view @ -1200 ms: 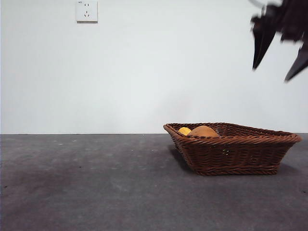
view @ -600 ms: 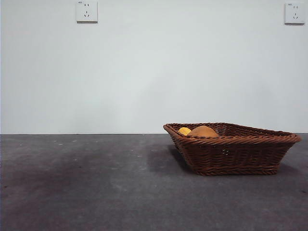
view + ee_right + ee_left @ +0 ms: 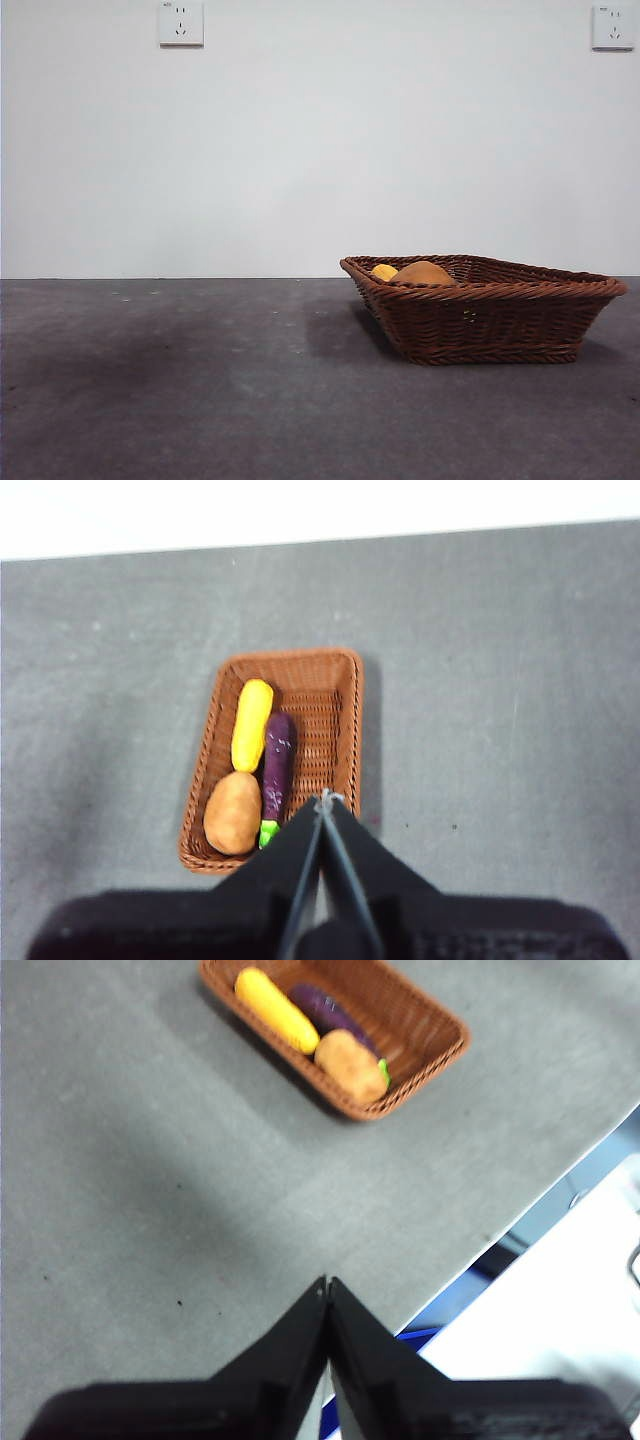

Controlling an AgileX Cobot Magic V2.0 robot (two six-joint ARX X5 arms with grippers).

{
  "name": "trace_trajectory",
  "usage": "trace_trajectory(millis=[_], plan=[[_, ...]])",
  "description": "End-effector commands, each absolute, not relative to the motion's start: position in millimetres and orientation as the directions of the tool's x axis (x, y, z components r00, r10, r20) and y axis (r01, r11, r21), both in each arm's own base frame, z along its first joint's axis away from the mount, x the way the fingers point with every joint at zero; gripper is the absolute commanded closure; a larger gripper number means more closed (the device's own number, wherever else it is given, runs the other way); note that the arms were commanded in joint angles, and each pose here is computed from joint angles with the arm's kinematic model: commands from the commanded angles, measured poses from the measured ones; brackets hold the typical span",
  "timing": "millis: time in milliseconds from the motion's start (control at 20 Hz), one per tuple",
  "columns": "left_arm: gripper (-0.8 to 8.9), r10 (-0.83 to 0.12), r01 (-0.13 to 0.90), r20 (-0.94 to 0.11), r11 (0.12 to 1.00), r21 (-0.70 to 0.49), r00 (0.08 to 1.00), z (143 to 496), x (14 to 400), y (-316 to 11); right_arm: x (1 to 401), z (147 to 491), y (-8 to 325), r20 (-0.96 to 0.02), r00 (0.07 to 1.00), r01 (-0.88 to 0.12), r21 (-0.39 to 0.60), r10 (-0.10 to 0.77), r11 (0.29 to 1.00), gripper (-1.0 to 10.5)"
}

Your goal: Help me put the vegetables on the table into the basket

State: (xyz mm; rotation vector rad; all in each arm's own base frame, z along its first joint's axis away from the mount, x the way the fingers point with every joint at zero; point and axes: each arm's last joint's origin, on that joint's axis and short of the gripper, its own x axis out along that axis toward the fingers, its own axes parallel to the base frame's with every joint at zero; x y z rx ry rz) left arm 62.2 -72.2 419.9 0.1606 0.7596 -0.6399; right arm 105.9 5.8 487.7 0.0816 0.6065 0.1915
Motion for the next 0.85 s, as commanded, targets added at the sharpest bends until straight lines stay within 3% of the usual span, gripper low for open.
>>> trace_trajectory(millis=[50, 350, 500, 600, 700, 850], plan=[[8.17, -0.463, 0.599, -0.708, 0.798, -0.070, 0.534, 417, 69, -81, 118, 481, 6, -0.609, 0.767, -0.137, 0.148, 0.199, 0.980, 9.5], [8.17, -0.395, 0.592, -0.775, 0.805, -0.033, 0.494, 406, 90, -104, 167, 465, 6, -0.704, 0.682, -0.116, 0.164, 0.199, 0.980, 9.5], [8.17, -0.331, 0.633, -0.763, 0.763, 0.131, 0.556, 406, 104, -93, 193, 453, 6, -0.752, 0.629, -0.104, 0.172, 0.199, 0.980, 9.5], [8.17, -0.349, 0.599, -0.676, 0.782, 0.171, 0.649, 407, 114, -80, 208, 445, 6, -0.780, 0.594, -0.096, 0.176, 0.198, 0.980, 9.5], [8.17, -0.379, 0.522, -0.537, 0.842, 0.138, 0.754, 399, 121, -64, 223, 437, 6, -0.804, 0.560, -0.088, 0.180, 0.198, 0.980, 9.5], [8.17, -0.291, 0.365, -0.386, 0.922, 0.132, 0.875, 357, 120, -37, 242, 424, 6, -0.836, 0.512, -0.078, 0.185, 0.198, 0.980, 9.5]])
